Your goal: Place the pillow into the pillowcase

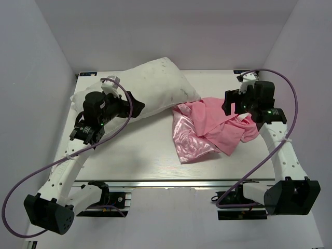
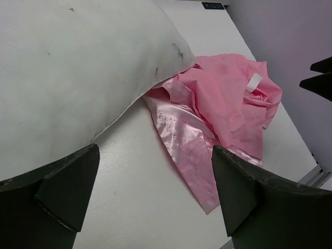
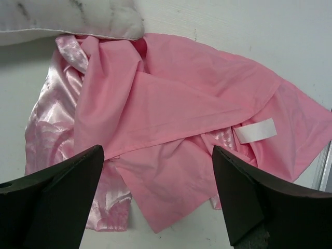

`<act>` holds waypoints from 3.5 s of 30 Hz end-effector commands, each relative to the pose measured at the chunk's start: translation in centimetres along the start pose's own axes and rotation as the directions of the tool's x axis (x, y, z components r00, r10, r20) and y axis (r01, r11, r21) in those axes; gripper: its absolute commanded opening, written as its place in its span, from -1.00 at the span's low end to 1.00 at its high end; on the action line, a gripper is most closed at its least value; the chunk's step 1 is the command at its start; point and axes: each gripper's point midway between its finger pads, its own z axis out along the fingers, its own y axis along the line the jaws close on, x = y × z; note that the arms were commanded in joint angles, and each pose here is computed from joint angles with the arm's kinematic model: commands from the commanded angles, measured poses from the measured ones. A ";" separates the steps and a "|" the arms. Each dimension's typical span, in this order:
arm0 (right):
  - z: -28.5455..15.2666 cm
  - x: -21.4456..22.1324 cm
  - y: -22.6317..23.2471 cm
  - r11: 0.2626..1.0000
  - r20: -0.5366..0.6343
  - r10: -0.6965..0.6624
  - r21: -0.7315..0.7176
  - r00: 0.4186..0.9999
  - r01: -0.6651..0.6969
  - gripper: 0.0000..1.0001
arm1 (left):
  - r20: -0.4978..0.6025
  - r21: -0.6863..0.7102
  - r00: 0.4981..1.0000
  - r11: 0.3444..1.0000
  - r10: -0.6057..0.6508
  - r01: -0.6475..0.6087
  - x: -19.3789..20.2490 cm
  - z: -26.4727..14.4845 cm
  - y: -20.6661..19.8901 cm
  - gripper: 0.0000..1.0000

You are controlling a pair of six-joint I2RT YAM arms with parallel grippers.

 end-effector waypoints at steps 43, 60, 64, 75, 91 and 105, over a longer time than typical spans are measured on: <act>-1.7 -0.6 6.3 0.865 0.253 -0.319 -0.317 0.914 0.389 0.79 | -0.591 -0.377 0.570 0.429 0.571 -0.821 7.4 19.7 10.9 -1.00; 5.6 6.1 13.2 0.876 -0.067 -0.228 -0.450 0.971 0.174 0.79 | -0.360 -0.578 0.858 0.634 0.367 -0.514 3.7 0.3 8.2 -1.00; 6.3 8.3 13.9 0.879 -0.123 -0.270 -0.436 0.955 0.192 0.79 | -0.338 -0.599 0.888 0.657 0.310 -0.458 3.8 -1.3 8.0 -1.00; 9.4 13.6 13.0 0.901 -0.244 -0.351 -0.351 0.904 0.255 0.76 | -0.271 -0.594 0.941 0.733 0.205 -0.331 5.9 -4.1 7.5 -1.00; 7.7 -9.2 2.0 0.963 0.166 -0.270 0.069 0.948 0.262 -1.00 | -0.244 -0.580 0.953 0.761 0.178 -0.291 6.7 -2.7 7.2 -1.00; 20.5 -19.5 -7.0 0.893 0.232 -0.308 0.404 0.923 0.196 -1.00 | -0.241 -0.581 0.954 0.762 0.176 -0.287 6.8 -2.6 7.3 -1.00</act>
